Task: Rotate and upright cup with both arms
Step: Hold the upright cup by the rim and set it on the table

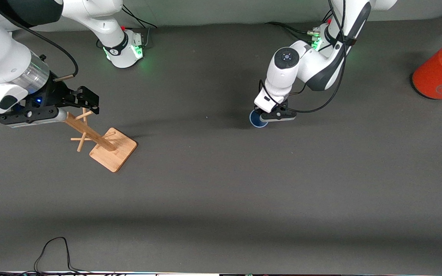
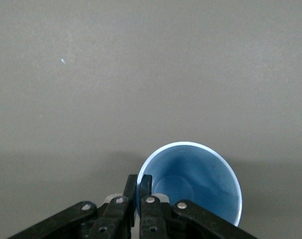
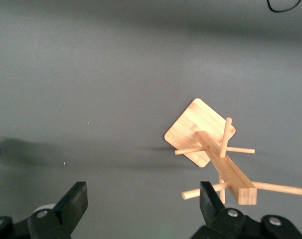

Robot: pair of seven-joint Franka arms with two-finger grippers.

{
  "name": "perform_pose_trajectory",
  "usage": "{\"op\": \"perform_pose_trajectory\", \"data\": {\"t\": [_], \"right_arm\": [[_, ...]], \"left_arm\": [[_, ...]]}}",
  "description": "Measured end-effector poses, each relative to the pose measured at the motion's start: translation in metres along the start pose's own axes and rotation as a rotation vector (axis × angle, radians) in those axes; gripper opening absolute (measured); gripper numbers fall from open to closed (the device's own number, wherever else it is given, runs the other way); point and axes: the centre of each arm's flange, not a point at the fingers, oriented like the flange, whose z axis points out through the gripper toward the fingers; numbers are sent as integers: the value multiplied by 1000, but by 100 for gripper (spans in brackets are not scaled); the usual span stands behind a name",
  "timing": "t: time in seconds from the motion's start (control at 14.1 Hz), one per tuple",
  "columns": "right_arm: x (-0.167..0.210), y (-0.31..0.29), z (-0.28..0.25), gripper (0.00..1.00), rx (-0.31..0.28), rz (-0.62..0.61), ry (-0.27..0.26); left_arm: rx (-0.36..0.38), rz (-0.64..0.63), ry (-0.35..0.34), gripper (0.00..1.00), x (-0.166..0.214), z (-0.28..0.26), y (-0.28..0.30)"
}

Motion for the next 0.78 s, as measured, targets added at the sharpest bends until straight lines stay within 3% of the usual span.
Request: {"op": "perform_pose_trajectory", "data": {"t": [0.78], "right_arm": [[8, 1, -10, 100, 7, 2, 25]], "left_arm": [[-25, 28, 77, 6, 31, 14, -10]]}}
